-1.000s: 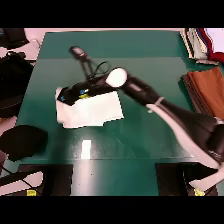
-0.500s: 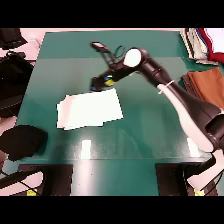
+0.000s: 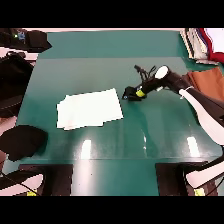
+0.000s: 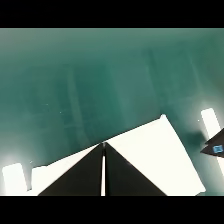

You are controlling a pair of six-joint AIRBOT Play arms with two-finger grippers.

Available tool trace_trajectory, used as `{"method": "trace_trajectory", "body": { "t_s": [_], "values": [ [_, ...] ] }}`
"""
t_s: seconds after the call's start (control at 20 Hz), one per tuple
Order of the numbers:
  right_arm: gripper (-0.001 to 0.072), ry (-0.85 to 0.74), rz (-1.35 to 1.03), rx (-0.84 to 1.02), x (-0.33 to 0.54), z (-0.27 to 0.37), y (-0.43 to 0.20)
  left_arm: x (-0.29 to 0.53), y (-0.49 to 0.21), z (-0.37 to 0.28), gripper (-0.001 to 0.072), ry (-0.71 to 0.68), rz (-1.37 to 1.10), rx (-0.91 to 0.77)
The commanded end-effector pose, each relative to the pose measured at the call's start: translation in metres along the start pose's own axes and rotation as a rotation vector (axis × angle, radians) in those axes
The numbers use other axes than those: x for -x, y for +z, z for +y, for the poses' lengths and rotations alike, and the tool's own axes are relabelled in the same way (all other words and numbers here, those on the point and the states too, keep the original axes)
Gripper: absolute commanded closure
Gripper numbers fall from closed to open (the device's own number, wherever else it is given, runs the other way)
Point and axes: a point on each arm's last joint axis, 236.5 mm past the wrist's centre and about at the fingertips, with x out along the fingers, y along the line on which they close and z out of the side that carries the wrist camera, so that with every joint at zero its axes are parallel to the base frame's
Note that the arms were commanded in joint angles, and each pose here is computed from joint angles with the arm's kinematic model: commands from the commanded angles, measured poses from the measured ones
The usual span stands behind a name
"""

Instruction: Fold the shirts.

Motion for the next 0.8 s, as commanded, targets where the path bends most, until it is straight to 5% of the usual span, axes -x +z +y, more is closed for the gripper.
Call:
{"method": "trace_trajectory", "body": {
  "t_s": [0.0,0.25,0.4,0.75],
  "values": [
    [0.0193,0.147,0.031,-0.091,-0.039,0.018,-0.009,-0.005,-0.002,-0.009,0.0677,-0.018,0.000,-0.008],
    [0.0236,0.238,0.049,-0.003,-0.090,0.083,-0.003,-0.005,-0.003,-0.014,0.0677,-0.040,0.006,0.002],
    [0.0691,0.223,-0.009,0.085,-0.095,0.103,0.015,-0.004,-0.002,-0.027,0.0678,-0.097,0.003,0.033],
    [0.0690,-0.043,-0.318,0.116,0.082,0.008,0.130,-0.002,0.003,-0.045,0.0677,-0.174,-0.016,0.066]
  ]
}}
